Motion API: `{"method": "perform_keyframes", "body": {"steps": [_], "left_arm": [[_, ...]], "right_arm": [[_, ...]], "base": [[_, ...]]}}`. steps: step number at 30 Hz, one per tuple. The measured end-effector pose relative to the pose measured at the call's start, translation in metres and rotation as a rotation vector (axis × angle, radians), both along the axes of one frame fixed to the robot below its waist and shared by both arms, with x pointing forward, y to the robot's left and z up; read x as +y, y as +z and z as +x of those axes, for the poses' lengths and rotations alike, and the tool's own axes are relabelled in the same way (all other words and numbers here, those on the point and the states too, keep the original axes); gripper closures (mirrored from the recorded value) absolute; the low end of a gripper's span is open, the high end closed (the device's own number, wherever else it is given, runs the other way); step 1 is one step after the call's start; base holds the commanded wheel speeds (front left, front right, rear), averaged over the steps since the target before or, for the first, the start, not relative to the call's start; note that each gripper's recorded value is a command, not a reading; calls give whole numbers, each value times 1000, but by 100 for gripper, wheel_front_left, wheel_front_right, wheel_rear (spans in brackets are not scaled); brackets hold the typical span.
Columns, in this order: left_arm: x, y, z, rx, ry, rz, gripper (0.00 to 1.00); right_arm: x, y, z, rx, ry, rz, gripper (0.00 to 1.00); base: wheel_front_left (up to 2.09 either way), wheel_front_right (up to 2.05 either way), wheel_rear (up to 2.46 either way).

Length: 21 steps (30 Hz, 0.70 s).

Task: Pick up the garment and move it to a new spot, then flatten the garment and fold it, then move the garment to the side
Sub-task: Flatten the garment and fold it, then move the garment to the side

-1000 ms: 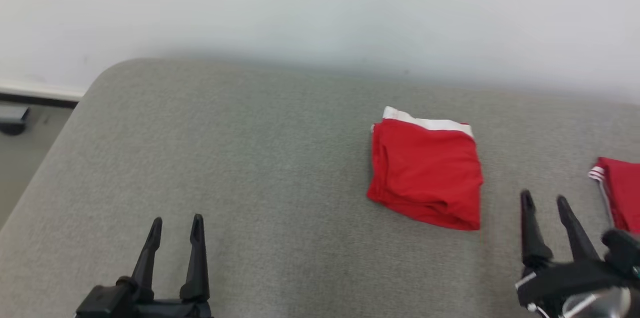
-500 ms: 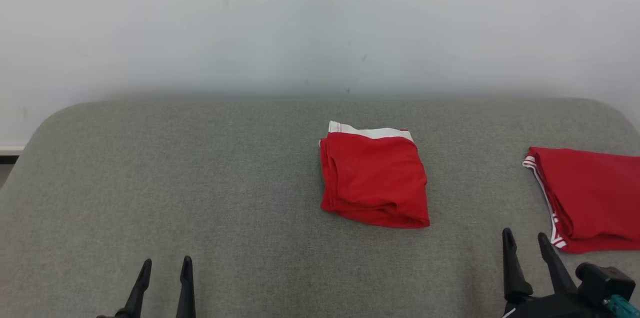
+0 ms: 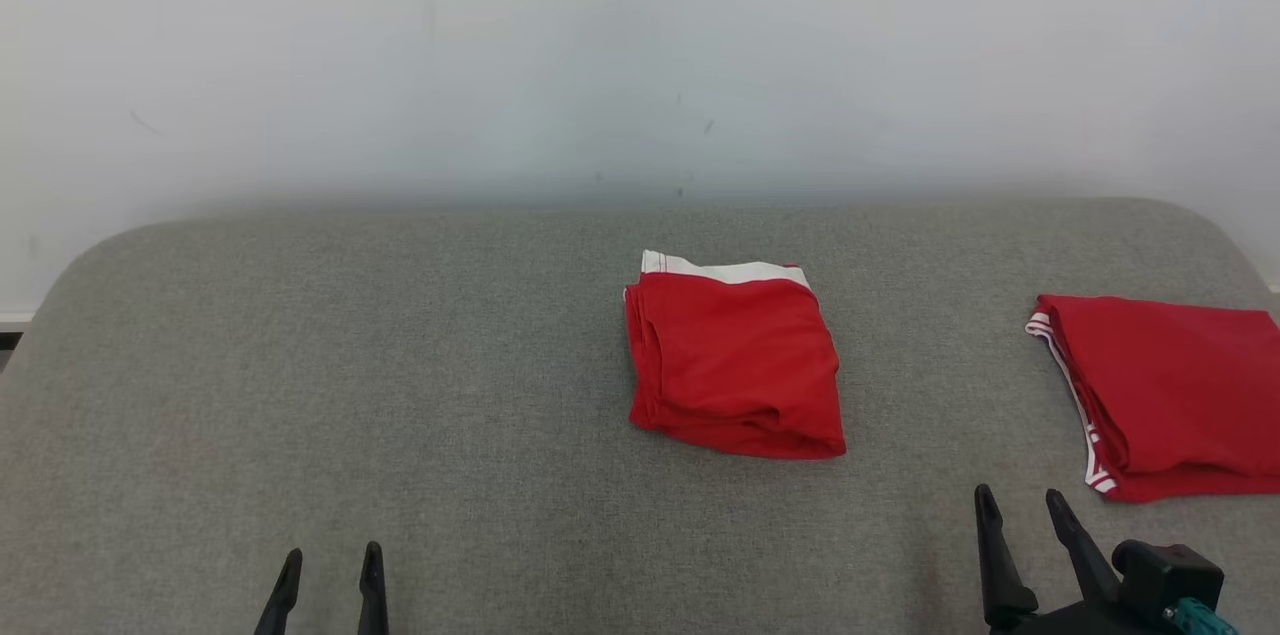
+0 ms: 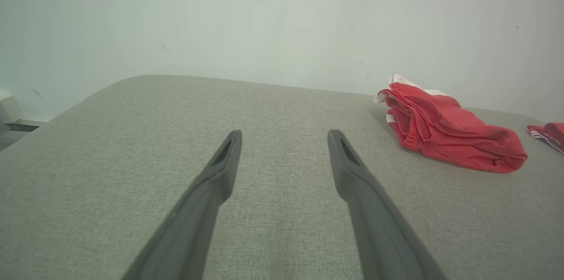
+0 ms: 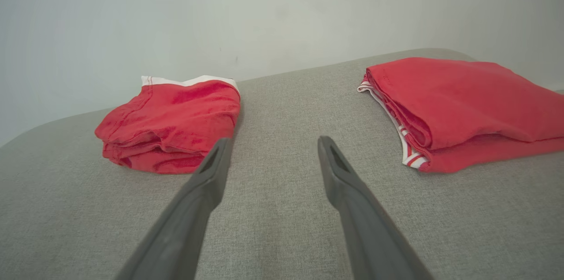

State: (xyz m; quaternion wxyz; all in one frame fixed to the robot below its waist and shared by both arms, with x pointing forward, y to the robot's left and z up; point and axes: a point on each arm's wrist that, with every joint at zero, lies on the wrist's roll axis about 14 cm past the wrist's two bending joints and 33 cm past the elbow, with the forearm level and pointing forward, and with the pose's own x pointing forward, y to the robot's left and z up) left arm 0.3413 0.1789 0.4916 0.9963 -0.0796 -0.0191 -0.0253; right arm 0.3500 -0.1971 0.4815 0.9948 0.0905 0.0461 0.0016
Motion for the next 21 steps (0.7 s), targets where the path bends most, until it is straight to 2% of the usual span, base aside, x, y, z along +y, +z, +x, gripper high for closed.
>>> {"method": "perform_keyframes", "body": {"steps": [21], "left_arm": [[-2, -12, -7, 32, -8, -30, 0]], "right_arm": [[16, 10, 8, -11, 54, -20, 0]], "base": [[0, 0, 0]]}}
